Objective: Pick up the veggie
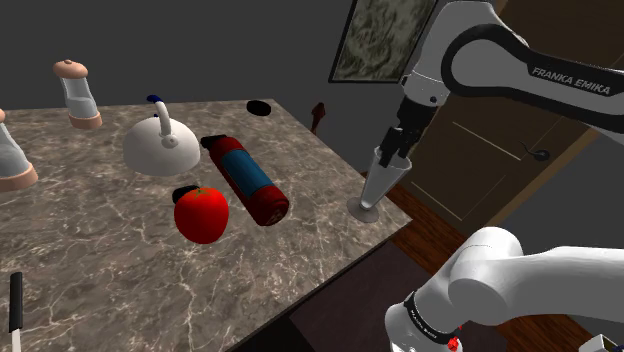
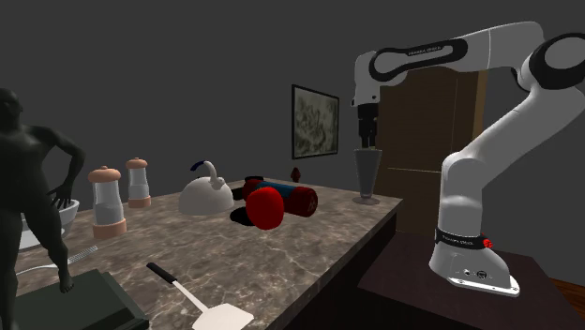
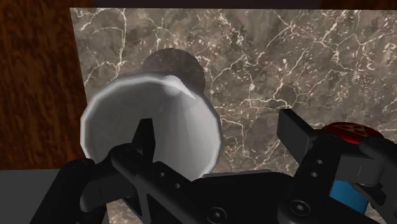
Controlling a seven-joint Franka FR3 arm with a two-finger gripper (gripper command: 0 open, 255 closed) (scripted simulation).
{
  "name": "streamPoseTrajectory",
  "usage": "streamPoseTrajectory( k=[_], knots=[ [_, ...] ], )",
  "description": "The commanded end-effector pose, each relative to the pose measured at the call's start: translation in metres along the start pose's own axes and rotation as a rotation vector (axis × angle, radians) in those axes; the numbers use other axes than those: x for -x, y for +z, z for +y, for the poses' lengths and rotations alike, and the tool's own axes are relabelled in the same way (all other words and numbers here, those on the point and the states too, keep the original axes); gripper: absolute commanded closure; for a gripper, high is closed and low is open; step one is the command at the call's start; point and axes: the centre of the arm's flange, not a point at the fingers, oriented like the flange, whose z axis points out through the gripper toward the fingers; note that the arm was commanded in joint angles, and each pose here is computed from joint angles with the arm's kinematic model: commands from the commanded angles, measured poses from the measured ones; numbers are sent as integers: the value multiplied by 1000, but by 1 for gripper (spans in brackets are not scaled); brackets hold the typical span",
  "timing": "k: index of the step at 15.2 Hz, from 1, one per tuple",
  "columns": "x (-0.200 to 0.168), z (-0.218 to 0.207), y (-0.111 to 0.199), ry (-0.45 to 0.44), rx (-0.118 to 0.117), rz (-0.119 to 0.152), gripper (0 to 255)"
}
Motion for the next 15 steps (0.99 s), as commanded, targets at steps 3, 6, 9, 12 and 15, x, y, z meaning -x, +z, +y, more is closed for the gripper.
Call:
streamPoseTrajectory(
  k=[3, 6, 9, 12, 15],
  knots=[
    [-17, -22, 0, -15, 1, -14, 0],
    [-41, -56, 1, -37, 2, -34, 0],
    [-64, -90, 3, -60, 3, -54, 0],
    [-87, -125, 5, -82, 4, -74, 0],
    [-109, -160, 7, -104, 4, -95, 0]
  ],
)
